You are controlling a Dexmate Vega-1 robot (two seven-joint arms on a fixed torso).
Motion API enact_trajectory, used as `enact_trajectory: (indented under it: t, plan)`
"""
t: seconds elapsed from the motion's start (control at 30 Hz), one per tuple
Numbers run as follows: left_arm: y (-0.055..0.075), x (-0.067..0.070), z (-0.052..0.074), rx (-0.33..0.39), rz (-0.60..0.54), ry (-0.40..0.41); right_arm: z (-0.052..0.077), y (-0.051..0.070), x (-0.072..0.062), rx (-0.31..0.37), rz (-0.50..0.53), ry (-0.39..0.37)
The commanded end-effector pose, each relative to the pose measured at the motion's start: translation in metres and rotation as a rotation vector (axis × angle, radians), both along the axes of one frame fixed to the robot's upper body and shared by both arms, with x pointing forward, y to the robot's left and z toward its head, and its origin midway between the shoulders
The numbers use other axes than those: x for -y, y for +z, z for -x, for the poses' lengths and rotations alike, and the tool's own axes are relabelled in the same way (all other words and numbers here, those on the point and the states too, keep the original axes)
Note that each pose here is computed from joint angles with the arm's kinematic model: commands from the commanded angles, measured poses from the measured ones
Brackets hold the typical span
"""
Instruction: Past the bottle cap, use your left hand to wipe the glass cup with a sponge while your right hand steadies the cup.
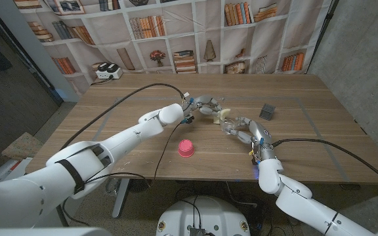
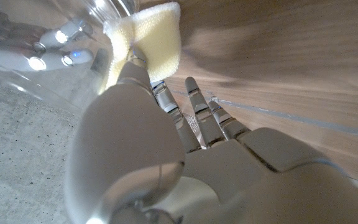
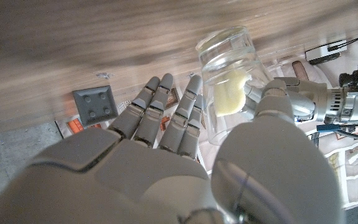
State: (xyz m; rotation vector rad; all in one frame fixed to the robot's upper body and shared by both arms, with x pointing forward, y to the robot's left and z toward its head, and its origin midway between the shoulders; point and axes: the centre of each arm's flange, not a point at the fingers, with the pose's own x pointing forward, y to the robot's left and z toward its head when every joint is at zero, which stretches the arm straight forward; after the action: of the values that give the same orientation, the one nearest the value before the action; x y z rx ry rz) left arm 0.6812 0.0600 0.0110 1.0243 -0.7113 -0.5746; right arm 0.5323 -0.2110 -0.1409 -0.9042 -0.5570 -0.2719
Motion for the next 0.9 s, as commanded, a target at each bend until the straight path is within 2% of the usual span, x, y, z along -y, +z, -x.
enact_trajectory:
  t: [0.03,0.27,0.43,0.57,0.9]
  plan:
    - [0.018,0.020,-0.006,0.052,-0.043,-0.037,0.002,0.000,-0.003,-0.008,0.007,-0.002]
    - [0.020,0.032,-0.012,0.043,-0.054,-0.062,0.003,-0.002,-0.003,-0.014,-0.003,-0.013]
    - [0.017,0.035,-0.012,0.038,-0.057,-0.075,0.004,-0.003,-0.003,-0.012,-0.009,-0.020]
    - [0.016,0.028,-0.010,0.046,-0.050,-0.070,0.004,-0.003,-0.004,-0.005,-0.010,-0.020]
    - [0.017,-0.004,-0.003,0.081,-0.027,-0.009,0.008,-0.003,-0.011,0.026,0.001,-0.028]
